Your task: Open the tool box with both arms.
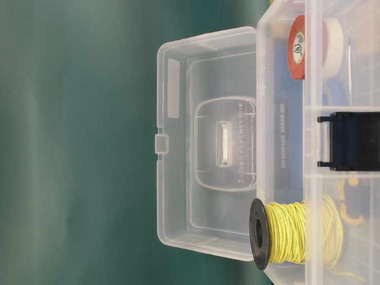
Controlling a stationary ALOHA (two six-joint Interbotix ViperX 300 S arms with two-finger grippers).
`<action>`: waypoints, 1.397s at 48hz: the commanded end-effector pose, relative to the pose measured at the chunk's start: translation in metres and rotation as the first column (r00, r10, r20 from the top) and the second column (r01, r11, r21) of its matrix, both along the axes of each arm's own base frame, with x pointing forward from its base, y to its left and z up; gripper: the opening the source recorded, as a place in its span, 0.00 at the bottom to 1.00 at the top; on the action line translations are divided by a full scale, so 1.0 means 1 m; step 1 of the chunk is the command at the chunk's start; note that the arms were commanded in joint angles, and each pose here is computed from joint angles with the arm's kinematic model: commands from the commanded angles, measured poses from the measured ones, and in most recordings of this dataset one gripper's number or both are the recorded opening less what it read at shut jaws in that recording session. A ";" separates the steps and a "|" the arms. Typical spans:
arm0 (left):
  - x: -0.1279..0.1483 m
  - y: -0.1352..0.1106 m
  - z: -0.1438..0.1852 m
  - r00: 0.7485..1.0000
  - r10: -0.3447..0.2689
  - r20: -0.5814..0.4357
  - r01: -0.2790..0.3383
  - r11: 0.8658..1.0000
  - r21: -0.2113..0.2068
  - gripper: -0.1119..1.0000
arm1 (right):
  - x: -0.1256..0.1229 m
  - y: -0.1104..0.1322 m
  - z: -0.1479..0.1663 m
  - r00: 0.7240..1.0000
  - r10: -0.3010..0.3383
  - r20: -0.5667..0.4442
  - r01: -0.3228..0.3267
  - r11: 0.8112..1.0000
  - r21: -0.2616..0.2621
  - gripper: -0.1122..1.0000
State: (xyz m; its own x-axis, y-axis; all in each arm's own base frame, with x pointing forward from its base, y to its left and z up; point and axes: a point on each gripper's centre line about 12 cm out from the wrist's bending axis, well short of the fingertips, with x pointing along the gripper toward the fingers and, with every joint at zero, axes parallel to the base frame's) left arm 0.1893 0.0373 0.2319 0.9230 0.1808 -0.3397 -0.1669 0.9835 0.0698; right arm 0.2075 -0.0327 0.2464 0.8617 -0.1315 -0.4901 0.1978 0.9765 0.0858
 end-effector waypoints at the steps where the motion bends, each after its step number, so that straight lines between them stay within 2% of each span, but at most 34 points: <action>1: -0.008 -0.002 0.003 1.000 -0.003 0.014 0.003 1.000 0.000 0.92 | -0.007 0.002 0.007 1.000 0.002 0.013 -0.002 1.000 0.001 0.85; 10: -0.027 -0.009 -0.005 1.000 -0.018 -0.023 0.018 1.000 -0.010 0.92 | -0.026 0.005 0.003 1.000 0.004 -0.003 -0.004 1.000 0.002 0.85; 17: -0.035 -0.012 -0.008 0.999 -0.029 -0.017 0.029 0.999 -0.017 0.91 | -0.036 0.007 -0.011 1.000 0.003 -0.022 -0.003 1.000 0.010 0.85; 23: -0.037 -0.017 -0.010 0.998 -0.057 -0.011 0.056 0.998 -0.015 0.90 | -0.035 0.007 -0.012 1.000 0.001 -0.004 -0.001 1.000 0.011 0.85; 32: -0.037 -0.024 -0.023 0.995 -0.100 -0.030 0.098 0.994 -0.040 0.90 | -0.033 0.006 -0.017 1.000 0.001 -0.027 0.000 1.000 0.013 0.84; 39: -0.037 -0.025 -0.024 0.995 -0.100 -0.023 0.099 0.994 -0.053 0.90 | -0.033 0.006 -0.018 1.000 0.001 -0.030 0.000 1.000 0.014 0.84; 67: -0.037 -0.026 -0.023 0.994 -0.106 -0.021 0.105 0.993 -0.052 0.90 | -0.033 0.006 -0.017 1.000 0.001 -0.027 0.000 1.000 0.013 0.84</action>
State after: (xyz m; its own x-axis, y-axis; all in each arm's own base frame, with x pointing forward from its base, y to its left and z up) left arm 0.1501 0.0116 0.2041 0.9226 0.0688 -0.3797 -0.0637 0.9976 0.0259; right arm 0.1718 -0.0264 0.2242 0.8391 -0.1239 -0.5296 0.2017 0.9752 0.0914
